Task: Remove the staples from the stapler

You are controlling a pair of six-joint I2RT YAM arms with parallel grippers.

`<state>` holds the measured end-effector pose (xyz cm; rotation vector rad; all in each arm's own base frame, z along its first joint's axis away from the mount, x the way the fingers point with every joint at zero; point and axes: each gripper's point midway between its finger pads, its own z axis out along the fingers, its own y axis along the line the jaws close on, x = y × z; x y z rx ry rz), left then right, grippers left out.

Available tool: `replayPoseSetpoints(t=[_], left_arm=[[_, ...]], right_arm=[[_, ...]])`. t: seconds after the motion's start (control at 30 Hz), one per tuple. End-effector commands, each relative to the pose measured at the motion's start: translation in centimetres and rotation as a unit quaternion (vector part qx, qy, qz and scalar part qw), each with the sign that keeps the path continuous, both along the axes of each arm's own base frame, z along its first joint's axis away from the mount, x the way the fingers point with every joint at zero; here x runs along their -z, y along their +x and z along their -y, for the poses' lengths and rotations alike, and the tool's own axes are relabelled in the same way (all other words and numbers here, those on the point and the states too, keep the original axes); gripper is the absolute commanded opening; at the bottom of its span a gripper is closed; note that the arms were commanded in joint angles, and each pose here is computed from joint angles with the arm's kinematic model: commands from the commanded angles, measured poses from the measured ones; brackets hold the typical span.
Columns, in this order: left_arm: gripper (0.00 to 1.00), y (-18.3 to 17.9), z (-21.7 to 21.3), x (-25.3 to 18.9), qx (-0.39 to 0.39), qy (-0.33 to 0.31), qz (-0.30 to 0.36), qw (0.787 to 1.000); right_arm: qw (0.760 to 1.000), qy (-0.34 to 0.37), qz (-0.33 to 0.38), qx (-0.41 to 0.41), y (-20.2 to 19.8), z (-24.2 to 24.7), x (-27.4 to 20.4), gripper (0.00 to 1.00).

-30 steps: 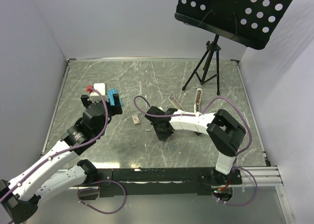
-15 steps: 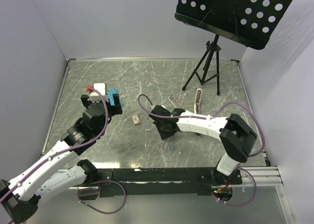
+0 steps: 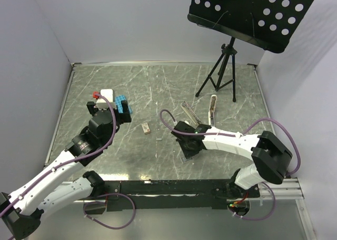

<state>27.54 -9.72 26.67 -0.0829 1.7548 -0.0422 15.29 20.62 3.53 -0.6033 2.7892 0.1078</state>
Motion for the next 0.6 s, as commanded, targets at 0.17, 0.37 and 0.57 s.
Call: replayPoseSetpoints(t=[0.17,0.37,0.57], left_arm=[[0.99,0.22,0.27,-1.66,0.001,-0.014,0.019,1.000],[1.00,0.31,0.35,-1.60,0.002,-0.013,0.017,1.000],[0.99,0.31,0.38,-1.53,0.001,-0.013,0.016,1.000]], right_arm=[[1.000,0.016,0.009,0.002,-0.12,-0.27,-0.61,0.23],[1.000,0.018,0.006,0.002,-0.44,0.06,-0.30,0.23],[1.000,0.018,0.006,0.002,-0.38,-0.08,0.02,0.23]])
